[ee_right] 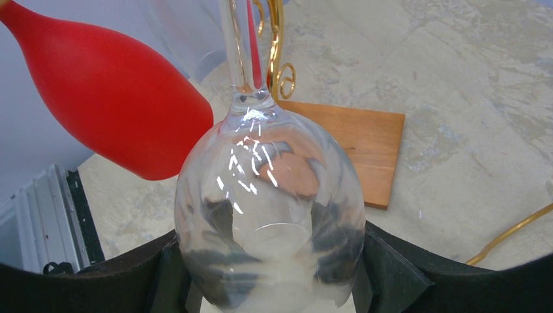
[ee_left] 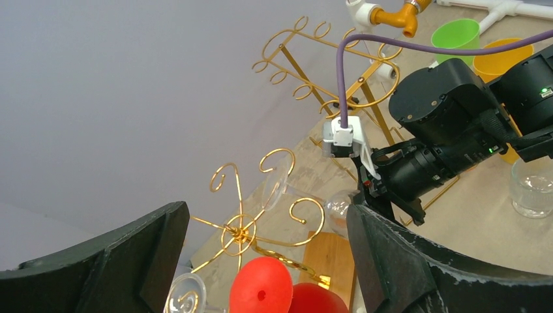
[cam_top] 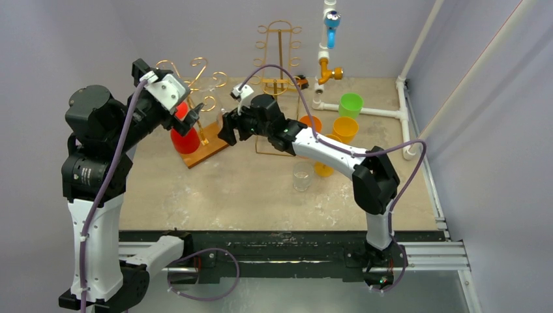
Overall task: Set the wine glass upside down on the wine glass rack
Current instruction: Turn the wine glass upside down at the wine rack.
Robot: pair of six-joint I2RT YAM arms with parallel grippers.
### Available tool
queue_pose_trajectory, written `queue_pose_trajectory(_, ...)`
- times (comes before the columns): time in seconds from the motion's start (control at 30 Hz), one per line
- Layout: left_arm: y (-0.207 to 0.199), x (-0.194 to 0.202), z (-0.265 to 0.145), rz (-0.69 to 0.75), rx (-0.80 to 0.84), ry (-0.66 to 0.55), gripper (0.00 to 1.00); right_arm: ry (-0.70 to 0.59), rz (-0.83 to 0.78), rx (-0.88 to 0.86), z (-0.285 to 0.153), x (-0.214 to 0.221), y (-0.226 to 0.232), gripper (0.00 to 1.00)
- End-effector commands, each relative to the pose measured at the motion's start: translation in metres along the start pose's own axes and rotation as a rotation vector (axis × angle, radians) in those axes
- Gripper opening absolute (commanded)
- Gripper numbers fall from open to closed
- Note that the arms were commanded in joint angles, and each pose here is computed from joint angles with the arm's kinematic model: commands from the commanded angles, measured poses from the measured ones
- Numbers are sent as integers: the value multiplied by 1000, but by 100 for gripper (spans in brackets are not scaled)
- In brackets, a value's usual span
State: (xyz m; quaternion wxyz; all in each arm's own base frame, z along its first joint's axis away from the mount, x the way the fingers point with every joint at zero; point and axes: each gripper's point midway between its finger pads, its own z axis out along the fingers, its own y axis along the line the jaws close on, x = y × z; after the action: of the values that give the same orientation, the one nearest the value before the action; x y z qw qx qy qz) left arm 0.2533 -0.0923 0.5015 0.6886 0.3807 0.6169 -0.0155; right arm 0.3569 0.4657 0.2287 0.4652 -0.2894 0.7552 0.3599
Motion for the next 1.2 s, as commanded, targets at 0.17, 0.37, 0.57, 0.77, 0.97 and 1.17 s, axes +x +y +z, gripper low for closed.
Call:
queue_pose_trajectory(0.17,8,10,1,-12,-58,30,100,-167,-34,-55,2,-65,28,43)
queue_pose_trajectory(0.37,12,14,3,-9,-80,45,100,-172,-41,-70,6,-62,35,42)
queue_pose_trajectory(0.57,21,24,5,1,-128,81,100,-172,-50,-85,8,-57,42,42)
queue_pose_trajectory(0.77,36,38,8,-5,-207,142,100,-174,-55,-102,9,-54,48,41)
queue_pose_trajectory(0.97,42,47,9,-9,-243,176,100,-182,-58,-110,8,-50,53,40)
queue_pose_trajectory(1.17,47,47,7,-6,-274,178,100,-194,-61,-120,5,-47,57,40)
